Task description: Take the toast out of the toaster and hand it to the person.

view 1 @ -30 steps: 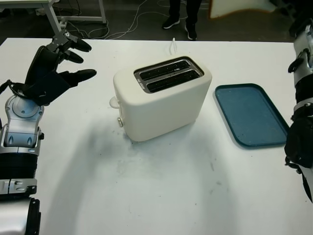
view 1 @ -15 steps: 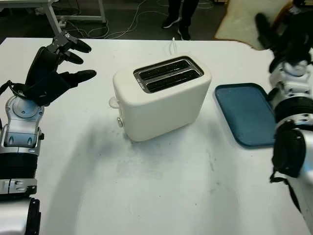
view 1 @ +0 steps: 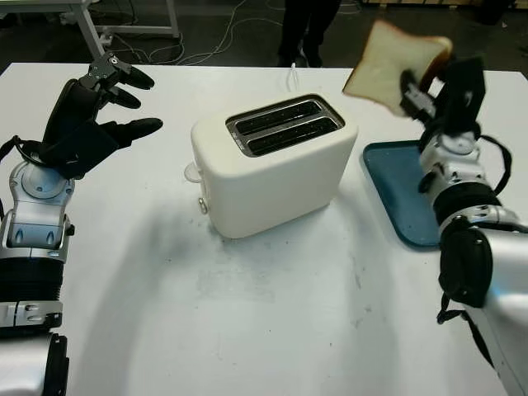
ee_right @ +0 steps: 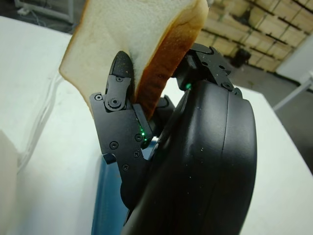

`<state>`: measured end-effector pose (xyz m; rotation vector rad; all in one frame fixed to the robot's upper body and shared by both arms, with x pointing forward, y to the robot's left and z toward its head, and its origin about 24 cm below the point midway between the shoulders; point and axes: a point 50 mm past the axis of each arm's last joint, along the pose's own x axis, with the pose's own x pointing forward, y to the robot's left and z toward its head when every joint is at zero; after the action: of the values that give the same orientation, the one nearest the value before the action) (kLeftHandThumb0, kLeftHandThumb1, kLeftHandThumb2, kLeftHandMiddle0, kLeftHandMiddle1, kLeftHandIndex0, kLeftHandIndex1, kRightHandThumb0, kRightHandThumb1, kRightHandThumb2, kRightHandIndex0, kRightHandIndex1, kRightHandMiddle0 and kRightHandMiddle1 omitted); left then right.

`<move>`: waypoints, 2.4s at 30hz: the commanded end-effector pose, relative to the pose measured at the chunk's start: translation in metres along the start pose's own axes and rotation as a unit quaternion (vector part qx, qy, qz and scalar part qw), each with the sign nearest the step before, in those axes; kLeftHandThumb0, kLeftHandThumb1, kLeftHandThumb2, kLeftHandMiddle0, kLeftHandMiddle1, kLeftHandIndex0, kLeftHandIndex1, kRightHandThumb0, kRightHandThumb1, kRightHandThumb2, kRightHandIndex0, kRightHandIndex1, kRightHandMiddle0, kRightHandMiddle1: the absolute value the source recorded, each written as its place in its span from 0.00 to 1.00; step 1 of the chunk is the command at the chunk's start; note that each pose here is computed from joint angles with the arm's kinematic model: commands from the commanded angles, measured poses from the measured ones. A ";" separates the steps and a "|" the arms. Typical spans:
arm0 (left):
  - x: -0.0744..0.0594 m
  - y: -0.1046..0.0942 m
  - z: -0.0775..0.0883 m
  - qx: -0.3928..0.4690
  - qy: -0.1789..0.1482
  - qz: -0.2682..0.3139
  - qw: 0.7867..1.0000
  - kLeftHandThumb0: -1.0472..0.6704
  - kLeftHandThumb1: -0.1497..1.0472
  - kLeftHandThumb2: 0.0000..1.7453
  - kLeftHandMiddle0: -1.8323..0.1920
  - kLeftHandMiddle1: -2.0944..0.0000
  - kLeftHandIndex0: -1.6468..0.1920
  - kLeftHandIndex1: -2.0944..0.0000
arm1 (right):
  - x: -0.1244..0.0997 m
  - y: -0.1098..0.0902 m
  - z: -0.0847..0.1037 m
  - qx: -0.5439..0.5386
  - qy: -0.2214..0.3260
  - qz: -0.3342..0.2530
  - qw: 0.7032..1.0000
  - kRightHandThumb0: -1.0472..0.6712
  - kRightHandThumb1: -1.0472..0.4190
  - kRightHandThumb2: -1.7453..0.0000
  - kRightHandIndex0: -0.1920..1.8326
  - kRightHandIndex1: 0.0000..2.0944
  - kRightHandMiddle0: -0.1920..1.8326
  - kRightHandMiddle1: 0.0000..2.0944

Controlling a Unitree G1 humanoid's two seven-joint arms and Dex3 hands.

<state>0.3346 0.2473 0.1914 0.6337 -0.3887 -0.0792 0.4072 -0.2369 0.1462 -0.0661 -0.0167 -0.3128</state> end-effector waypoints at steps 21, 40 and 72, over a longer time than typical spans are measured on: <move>-0.004 -0.001 -0.004 -0.001 0.006 0.003 1.000 0.06 0.88 0.00 0.84 0.33 0.80 0.40 | -0.008 0.007 -0.025 -0.068 0.021 0.024 0.997 0.53 0.09 0.71 0.46 0.83 0.29 0.83; -0.004 0.001 -0.005 0.007 0.004 0.002 1.000 0.06 0.88 0.00 0.84 0.33 0.81 0.39 | -0.008 0.006 -0.024 -0.061 0.014 0.015 0.998 0.54 0.09 0.72 0.44 0.83 0.26 0.83; -0.002 0.000 -0.003 -0.009 0.005 0.000 1.000 0.07 0.87 0.00 0.85 0.32 0.81 0.39 | -0.007 0.005 -0.018 -0.056 -0.005 0.018 0.998 0.56 0.09 0.71 0.45 0.83 0.28 0.83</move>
<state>0.3344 0.2490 0.1895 0.6297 -0.3787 -0.0783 0.4025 -0.2302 0.1262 -0.2007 0.0201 -0.2743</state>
